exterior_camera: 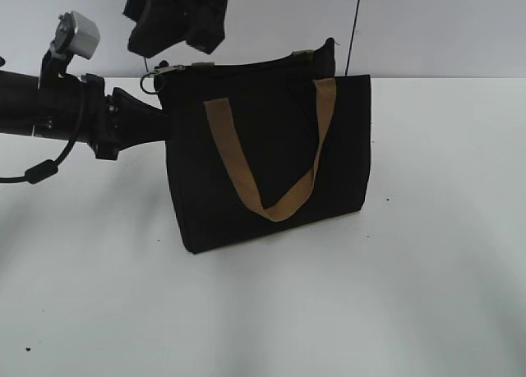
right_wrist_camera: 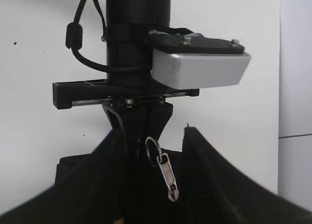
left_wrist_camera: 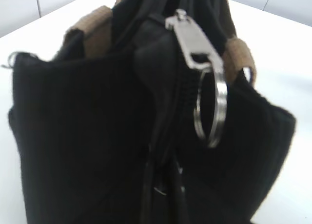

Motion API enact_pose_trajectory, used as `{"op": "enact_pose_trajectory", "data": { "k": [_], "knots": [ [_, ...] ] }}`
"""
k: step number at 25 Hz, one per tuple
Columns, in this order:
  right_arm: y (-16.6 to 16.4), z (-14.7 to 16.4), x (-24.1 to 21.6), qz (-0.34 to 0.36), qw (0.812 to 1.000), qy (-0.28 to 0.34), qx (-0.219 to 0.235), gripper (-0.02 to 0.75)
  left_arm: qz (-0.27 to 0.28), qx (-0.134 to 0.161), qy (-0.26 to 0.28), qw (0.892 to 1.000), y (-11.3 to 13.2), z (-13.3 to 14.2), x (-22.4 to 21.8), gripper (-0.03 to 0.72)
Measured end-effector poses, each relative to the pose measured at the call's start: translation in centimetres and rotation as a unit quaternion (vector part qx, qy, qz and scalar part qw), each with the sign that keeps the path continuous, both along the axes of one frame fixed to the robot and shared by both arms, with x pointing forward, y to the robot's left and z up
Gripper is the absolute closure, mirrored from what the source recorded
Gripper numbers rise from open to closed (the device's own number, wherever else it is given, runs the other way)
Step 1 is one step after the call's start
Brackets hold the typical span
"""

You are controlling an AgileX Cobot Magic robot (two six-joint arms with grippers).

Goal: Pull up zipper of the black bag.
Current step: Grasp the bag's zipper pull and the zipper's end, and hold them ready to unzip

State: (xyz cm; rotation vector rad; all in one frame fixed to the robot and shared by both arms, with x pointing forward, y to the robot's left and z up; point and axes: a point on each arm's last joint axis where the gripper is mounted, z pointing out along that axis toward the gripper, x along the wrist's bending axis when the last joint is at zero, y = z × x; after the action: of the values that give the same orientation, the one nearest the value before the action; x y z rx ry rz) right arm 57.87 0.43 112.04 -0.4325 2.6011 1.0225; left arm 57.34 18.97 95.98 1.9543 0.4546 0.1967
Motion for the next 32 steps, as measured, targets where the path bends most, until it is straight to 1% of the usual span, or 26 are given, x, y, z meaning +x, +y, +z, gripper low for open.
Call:
{"op": "enact_pose_trajectory", "data": {
  "k": [4, 7, 10, 15, 18, 23, 27, 29, 32],
  "knots": [
    [1.0, -2.0, 0.5, 0.014, 1.000, 0.005, -0.013, 0.458, 0.000, 0.000, 0.000, 1.000, 0.0, 0.0, 0.0, 0.650],
    [1.6, -3.1, 0.9, 0.020, 1.000, 0.004, -0.019, 0.466, 0.000, 0.000, 0.000, 1.000, 0.0, 0.0, 0.0, 0.650],
    [1.9, -4.0, 1.5, 0.012, 1.000, -0.004, -0.015, 0.466, 0.000, 0.000, 0.000, 1.000, 0.0, 0.0, 0.0, 0.650],
    [2.2, -5.0, 2.1, 0.005, 1.000, -0.006, -0.015, 0.468, 0.000, 0.000, 0.000, 1.000, 0.0, 0.0, 0.0, 0.650],
    [2.3, -5.3, 2.2, 0.006, 1.000, -0.005, -0.019, 0.485, 0.000, 0.000, 0.000, 1.000, 0.0, 0.0, 0.0, 0.650],
    [2.1, -6.1, 2.6, 0.005, 0.999, -0.012, -0.038, 0.497, 0.000, 0.000, -0.002, 1.000, 0.0, 0.1, 0.0, 0.650],
    [1.9, -6.1, 2.8, 0.003, 0.999, -0.014, -0.041, 0.503, -0.001, -0.001, -0.004, 1.000, 0.0, 0.3, -0.1, 0.650],
    [1.8, -6.1, 2.8, 0.002, 0.999, -0.014, -0.041, 0.546, -0.001, -0.001, -0.004, 1.000, 0.0, 0.3, -0.1, 0.650],
    [1.9, -6.1, 2.8, 0.002, 0.999, -0.012, -0.039, 0.688, -0.001, -0.001, -0.004, 1.000, 0.0, 0.3, -0.1, 0.650]
  ]
}}
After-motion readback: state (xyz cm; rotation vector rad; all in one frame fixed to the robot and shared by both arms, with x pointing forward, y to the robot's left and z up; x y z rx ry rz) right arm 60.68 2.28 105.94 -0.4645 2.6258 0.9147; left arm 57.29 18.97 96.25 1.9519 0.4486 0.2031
